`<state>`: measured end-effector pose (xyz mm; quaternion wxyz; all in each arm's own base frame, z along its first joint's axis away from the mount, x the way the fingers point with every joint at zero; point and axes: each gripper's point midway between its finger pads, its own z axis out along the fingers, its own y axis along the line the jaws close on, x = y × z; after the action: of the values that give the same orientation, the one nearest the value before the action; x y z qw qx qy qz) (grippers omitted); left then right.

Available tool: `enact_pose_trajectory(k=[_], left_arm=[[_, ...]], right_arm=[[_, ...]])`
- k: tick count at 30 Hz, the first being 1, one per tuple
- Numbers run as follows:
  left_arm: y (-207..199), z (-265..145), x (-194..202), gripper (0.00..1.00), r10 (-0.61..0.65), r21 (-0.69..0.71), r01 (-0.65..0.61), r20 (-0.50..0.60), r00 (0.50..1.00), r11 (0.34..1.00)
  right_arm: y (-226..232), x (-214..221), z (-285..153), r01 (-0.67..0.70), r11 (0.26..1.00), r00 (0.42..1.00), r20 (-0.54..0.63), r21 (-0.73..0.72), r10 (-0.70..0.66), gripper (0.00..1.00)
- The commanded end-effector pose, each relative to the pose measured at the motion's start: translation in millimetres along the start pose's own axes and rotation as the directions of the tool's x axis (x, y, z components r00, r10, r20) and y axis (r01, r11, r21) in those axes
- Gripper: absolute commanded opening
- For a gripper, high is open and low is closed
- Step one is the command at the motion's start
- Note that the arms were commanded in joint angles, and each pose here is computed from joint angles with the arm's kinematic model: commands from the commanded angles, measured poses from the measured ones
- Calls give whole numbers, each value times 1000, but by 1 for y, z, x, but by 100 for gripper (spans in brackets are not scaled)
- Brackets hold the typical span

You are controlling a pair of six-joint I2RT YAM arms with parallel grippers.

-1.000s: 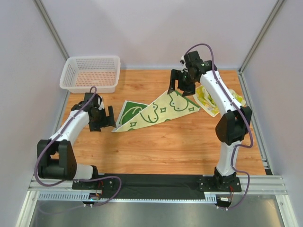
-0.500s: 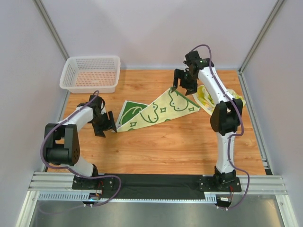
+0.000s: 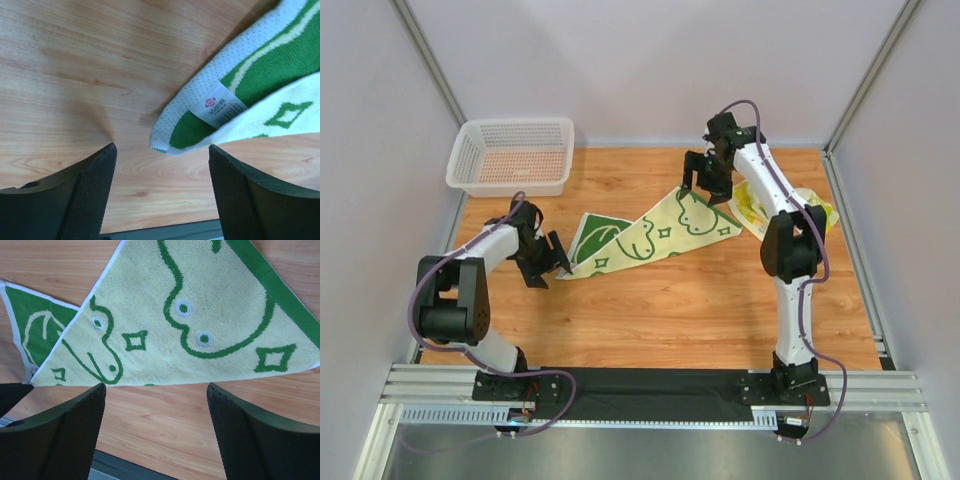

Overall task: Roll the towels
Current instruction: Move the towel to the center of the board, then flatten the towel

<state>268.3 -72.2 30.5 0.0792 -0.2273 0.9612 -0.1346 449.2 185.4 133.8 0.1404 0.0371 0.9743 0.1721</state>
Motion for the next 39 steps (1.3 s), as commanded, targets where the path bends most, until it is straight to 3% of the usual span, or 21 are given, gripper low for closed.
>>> enact_pose_trajectory(k=[1,9,11,18,19,27,34,39], left_arm=[[0,8,-4,80,-41,-21,41,-10,999,999],[5,19,-11,63,-38,-67,36,-22,999,997],[2,18,-17,55,-31,-61,31,-10,999,998],[-7,19,-33,13,1,-50,-1,1,1000,999],[-8,18,-36,1,7,-52,-7,2,1000,999],[-3,4,-25,0,70,-58,-71,-14,997,996],[8,-6,-7,0,113,-75,-117,-58,992,990],[22,-28,16,0,133,-108,-143,-99,986,984]], right_arm=[[10,-6,1,14,999,1000,10,-41,-14,83],[17,-9,8,-5,995,1000,-3,-95,5,82],[19,-10,9,-4,995,1000,-3,-104,4,82],[18,-11,13,-8,994,1000,-9,-112,7,82],[19,-13,15,-10,993,1000,-7,-121,10,82],[29,-50,20,-16,983,995,96,-184,34,83],[0,-71,49,-14,1000,983,183,10,12,80],[3,-73,74,27,995,978,202,97,-46,80]])
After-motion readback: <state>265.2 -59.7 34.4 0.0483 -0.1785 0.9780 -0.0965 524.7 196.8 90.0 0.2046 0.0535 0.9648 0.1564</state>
